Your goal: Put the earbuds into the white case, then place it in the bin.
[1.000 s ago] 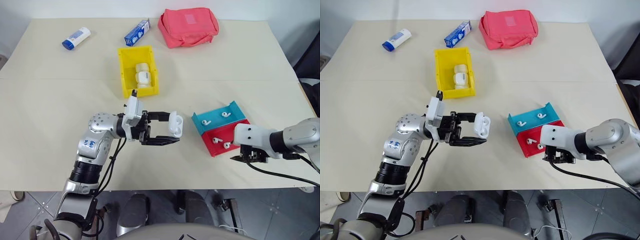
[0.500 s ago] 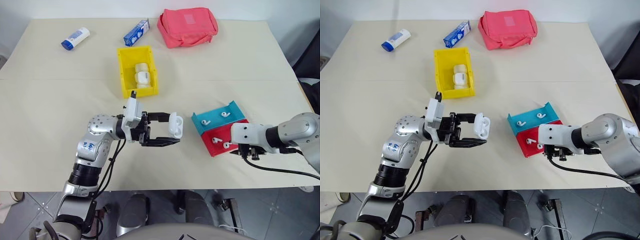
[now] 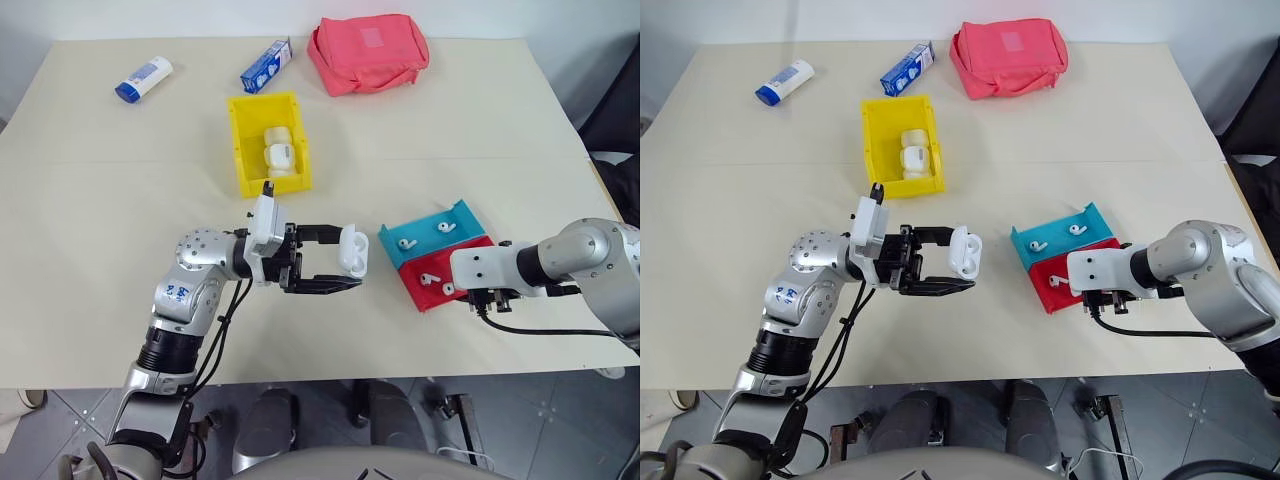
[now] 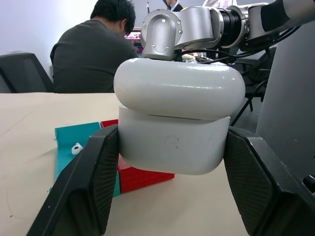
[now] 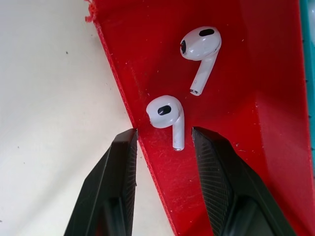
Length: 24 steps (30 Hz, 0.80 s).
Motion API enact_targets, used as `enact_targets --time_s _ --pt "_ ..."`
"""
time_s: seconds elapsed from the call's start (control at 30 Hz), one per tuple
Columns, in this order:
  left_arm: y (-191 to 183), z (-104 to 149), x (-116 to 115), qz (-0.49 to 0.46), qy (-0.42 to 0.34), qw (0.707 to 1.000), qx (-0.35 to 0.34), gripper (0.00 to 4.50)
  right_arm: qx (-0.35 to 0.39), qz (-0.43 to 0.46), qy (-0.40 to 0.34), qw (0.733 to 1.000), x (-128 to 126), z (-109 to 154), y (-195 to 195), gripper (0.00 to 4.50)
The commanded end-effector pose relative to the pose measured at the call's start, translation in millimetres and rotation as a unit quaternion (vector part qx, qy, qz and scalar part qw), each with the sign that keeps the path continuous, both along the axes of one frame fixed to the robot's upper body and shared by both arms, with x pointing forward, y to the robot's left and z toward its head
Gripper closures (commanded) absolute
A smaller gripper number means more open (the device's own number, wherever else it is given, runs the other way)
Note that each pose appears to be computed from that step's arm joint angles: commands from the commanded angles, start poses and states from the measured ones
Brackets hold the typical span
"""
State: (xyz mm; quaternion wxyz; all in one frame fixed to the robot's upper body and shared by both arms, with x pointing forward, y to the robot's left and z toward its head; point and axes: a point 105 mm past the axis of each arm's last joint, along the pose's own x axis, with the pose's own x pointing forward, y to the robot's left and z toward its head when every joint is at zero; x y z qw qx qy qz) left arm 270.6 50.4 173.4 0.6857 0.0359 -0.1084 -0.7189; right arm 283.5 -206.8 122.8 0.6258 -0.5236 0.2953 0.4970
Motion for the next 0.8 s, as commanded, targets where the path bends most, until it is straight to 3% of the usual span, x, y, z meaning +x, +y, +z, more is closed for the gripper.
enact_targets --time_s 0.03,0.77,0.8 --pt "-0.6 7.4 -5.6 -0.004 -0.015 1.000 -0.008 1.70 0.000 0.015 -0.011 1.000 2.6 7.3 5.1 2.71" --pt "1.0 6.5 -5.0 0.008 -0.015 1.000 -0.006 1.70 0.000 0.025 0.002 1.000 1.9 5.4 12.2 2.71" --pt "1.1 6.6 -4.7 0.008 -0.015 1.000 -0.006 1.70 -0.002 0.024 0.003 1.000 1.8 5.1 11.4 3.10"
